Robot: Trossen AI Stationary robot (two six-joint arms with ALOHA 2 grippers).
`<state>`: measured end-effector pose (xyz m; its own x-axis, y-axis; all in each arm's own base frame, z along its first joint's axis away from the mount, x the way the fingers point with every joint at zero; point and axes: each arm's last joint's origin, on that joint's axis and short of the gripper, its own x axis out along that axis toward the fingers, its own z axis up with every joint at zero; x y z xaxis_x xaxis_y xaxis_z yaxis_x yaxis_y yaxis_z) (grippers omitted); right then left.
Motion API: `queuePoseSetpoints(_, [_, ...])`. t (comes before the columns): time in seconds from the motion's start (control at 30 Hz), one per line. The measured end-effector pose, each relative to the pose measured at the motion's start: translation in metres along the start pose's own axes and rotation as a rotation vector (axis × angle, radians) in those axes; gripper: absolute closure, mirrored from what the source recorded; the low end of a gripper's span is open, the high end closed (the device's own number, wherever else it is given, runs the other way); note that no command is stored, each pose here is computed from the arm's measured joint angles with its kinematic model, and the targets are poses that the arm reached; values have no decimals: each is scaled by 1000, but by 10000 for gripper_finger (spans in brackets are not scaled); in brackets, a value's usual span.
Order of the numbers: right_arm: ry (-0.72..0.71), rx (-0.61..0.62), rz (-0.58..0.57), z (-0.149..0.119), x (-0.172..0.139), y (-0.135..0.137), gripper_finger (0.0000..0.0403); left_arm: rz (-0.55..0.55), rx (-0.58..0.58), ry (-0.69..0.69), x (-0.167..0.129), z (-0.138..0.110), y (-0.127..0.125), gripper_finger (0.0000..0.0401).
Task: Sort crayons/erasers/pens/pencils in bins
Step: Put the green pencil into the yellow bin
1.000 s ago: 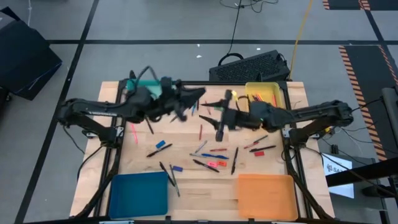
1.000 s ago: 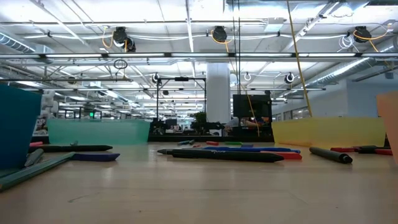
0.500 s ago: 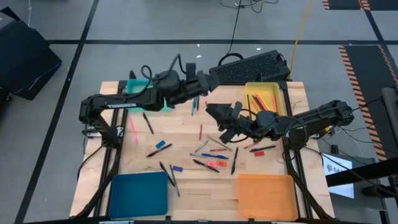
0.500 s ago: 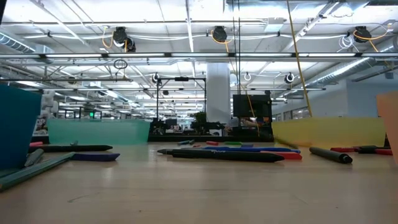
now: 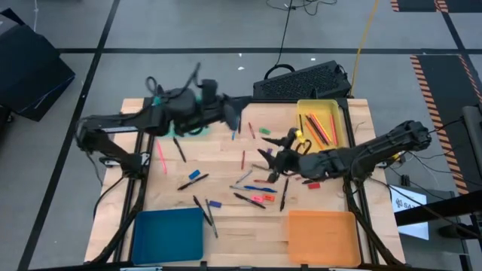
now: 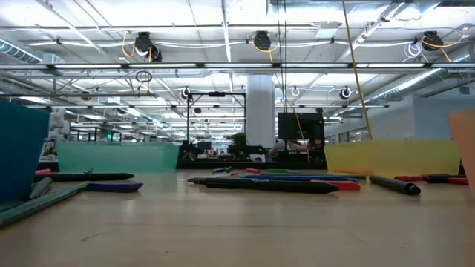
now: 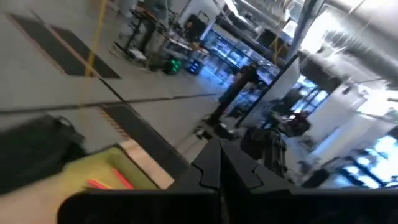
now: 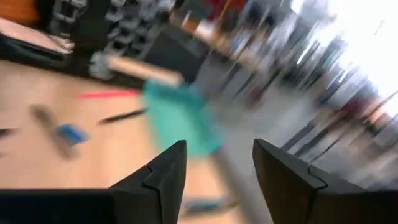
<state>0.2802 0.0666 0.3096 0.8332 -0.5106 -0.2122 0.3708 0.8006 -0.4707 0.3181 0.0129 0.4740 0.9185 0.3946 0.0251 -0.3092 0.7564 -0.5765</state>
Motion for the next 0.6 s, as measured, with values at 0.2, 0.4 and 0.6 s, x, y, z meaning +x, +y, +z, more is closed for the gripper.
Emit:
queuePoseSetpoints(0.2, [385,220,231,-57,15,10,225,110,126,23,-60,16,-9,399])
queuePoseSetpoints(0.4, [464,248,414,-122,29,12,225,136,223,81,-102,15,-13,394])
queuePoseSetpoints(0.6, [431,285,412,-178,31,9,225,125,303,128,-121,-13,-17,397])
